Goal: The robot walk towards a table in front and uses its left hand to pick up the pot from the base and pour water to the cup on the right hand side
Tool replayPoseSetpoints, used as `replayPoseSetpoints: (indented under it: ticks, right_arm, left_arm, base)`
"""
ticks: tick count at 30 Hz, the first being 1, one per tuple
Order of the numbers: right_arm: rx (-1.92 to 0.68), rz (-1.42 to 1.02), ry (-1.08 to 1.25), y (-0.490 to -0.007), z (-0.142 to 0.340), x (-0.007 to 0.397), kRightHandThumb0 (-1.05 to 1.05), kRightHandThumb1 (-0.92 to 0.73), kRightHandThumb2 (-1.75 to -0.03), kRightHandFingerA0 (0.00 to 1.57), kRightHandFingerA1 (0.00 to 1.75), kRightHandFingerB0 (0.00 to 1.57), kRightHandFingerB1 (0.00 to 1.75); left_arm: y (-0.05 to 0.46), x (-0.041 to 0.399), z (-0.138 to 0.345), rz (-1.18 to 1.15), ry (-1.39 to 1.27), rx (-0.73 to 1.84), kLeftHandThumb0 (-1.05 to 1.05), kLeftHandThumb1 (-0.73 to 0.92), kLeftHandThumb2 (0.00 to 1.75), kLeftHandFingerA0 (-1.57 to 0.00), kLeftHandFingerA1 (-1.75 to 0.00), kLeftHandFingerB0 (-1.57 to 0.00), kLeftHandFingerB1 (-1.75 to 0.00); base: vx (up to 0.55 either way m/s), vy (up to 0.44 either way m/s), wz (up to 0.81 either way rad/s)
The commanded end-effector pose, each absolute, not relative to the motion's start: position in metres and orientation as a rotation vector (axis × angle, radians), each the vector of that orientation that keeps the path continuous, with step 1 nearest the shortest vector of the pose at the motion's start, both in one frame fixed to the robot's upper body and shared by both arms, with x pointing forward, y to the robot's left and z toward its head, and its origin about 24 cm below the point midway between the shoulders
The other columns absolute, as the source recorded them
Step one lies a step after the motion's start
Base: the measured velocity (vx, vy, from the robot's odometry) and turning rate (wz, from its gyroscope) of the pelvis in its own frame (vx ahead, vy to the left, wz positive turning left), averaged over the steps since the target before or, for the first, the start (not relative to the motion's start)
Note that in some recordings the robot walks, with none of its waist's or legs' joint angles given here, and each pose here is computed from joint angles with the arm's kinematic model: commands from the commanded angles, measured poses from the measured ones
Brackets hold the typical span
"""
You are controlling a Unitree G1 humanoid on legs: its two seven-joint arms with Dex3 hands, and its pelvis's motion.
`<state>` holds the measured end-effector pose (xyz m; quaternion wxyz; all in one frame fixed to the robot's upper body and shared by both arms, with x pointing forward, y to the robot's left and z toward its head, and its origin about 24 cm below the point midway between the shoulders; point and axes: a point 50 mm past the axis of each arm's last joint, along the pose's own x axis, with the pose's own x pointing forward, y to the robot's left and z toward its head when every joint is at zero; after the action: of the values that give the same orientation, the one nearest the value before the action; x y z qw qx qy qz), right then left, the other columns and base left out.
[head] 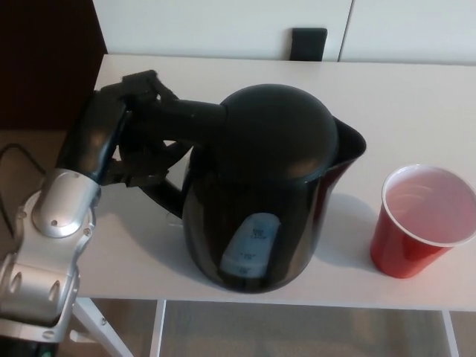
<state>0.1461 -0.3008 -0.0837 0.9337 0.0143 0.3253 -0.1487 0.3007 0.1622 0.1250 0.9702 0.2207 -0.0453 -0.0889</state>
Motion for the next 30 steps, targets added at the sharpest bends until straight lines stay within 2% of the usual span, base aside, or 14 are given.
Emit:
replayPoseSetpoints:
  ticks: [1,4,5,6,7,9,10,12,13,16,17,23,24,30]
  right_arm:
    - [0.0,-0.319,0.664,-0.306,-0.079,0.149,-0.14,-0.43,-0.86,0.37,0.58,0.22,0.5]
    - [0.006,-0.326,0.666,-0.307,-0.079,0.151,-0.16,-0.62,-0.58,0.47,0.41,0.34,0.36]
    - [0.009,-0.321,0.66,-0.307,-0.079,0.152,-0.15,-0.43,-0.87,0.35,0.57,0.21,0.5]
    - [0.012,-0.322,0.657,-0.307,-0.079,0.152,-0.15,-0.44,-0.87,0.35,0.57,0.21,0.5]
    - [0.011,-0.324,0.657,-0.307,-0.079,0.152,-0.16,-0.44,-0.87,0.36,0.57,0.21,0.5]
    - [0.002,-0.325,0.657,-0.307,-0.078,0.153,-0.16,-0.44,-0.87,0.36,0.57,0.21,0.5]
    - [-0.001,-0.326,0.657,-0.307,-0.078,0.155,-0.18,-0.63,-0.58,0.46,0.42,0.34,0.36]
    - [-0.003,-0.326,0.655,-0.307,-0.078,0.156,-0.17,-0.45,-0.87,0.36,0.57,0.22,0.5]
    - [-0.006,-0.322,0.653,-0.306,-0.077,0.159,-0.2,-0.64,-0.58,0.45,0.43,0.35,0.37]
    - [-0.003,-0.32,0.651,-0.306,-0.076,0.163,-0.18,-0.44,-0.87,0.35,0.57,0.22,0.5]
    - [-0.004,-0.319,0.652,-0.306,-0.076,0.164,-0.17,-0.45,-0.87,0.36,0.57,0.21,0.5]
    - [-0.016,-0.313,0.656,-0.306,-0.075,0.164,-0.2,-0.64,-0.59,0.44,0.41,0.34,0.36]
    - [-0.018,-0.312,0.659,-0.306,-0.076,0.164,-0.21,-0.64,-0.59,0.44,0.41,0.34,0.36]
    - [-0.007,-0.304,0.652,-0.304,-0.077,0.166,-0.2,-0.64,-0.58,0.43,0.41,0.34,0.36]
  left_arm:
    - [0.157,0.297,0.124,-0.257,-0.074,0.416,-0.04,0.64,0.54,-0.89,-1.75,-0.66,-1.75]
    - [0.157,0.297,0.126,-0.247,-0.074,0.387,-0.04,0.64,0.55,-0.9,-1.75,-0.66,-1.75]
    - [0.158,0.297,0.126,-0.236,-0.06,0.356,-0.05,0.66,0.54,-0.85,-1.75,-0.62,-1.75]
    - [0.158,0.297,0.127,-0.232,-0.058,0.344,-0.05,0.66,0.54,-0.85,-1.75,-0.62,-1.75]
    - [0.159,0.297,0.127,-0.229,-0.056,0.32,-0.04,0.51,0.81,-1.22,-1.46,-0.93,-1.29]
    - [0.159,0.297,0.127,-0.221,-0.054,0.271,-0.03,0.52,0.8,-1.2,-1.46,-0.91,-1.29]
    - [0.16,0.298,0.128,-0.217,-0.052,0.246,0.0,0.69,0.55,-0.8,-1.75,-0.57,-1.75]
    - [0.161,0.298,0.129,-0.209,-0.053,0.205,0.01,0.69,0.55,-0.78,-1.75,-0.57,-1.75]
    - [0.162,0.299,0.133,-0.202,-0.057,0.14,0.02,0.72,0.55,-0.69,-1.75,-0.54,-1.75]
    - [0.16,0.301,0.145,-0.198,-0.07,0.025,0.01,0.72,0.55,-0.69,-1.75,-0.54,-1.75]
    - [0.158,0.302,0.155,-0.191,-0.083,-0.017,0.02,0.62,0.72,-1.1,-1.56,-0.87,-1.4]
    - [0.152,0.307,0.181,-0.197,-0.142,-0.057,-0.08,0.58,0.75,-1.14,-1.53,-0.92,-1.38]
    - [0.151,0.309,0.187,-0.192,-0.156,-0.068,-0.04,0.68,0.55,-0.74,-1.75,-0.61,-1.75]
    - [0.142,0.321,0.214,-0.135,-0.189,-0.022,-0.03,0.69,0.54,-0.69,-1.75,-0.54,-1.75]
  base:
    - [0.0,0.0,0.0]
    - [0.0,0.0,0.0]
    - [0.0,0.0,0.0]
    - [0.0,0.0,0.0]
    - [0.0,0.0,0.0]
    - [0.0,0.0,0.0]
    - [0.0,0.0,0.0]
    - [0.0,0.0,0.0]
    - [0.0,0.0,0.0]
    - [0.0,0.0,0.0]
    - [0.0,0.0,0.0]
    - [0.0,0.0,0.0]
    - [0.0,0.0,0.0]
    - [0.0,0.0,0.0]
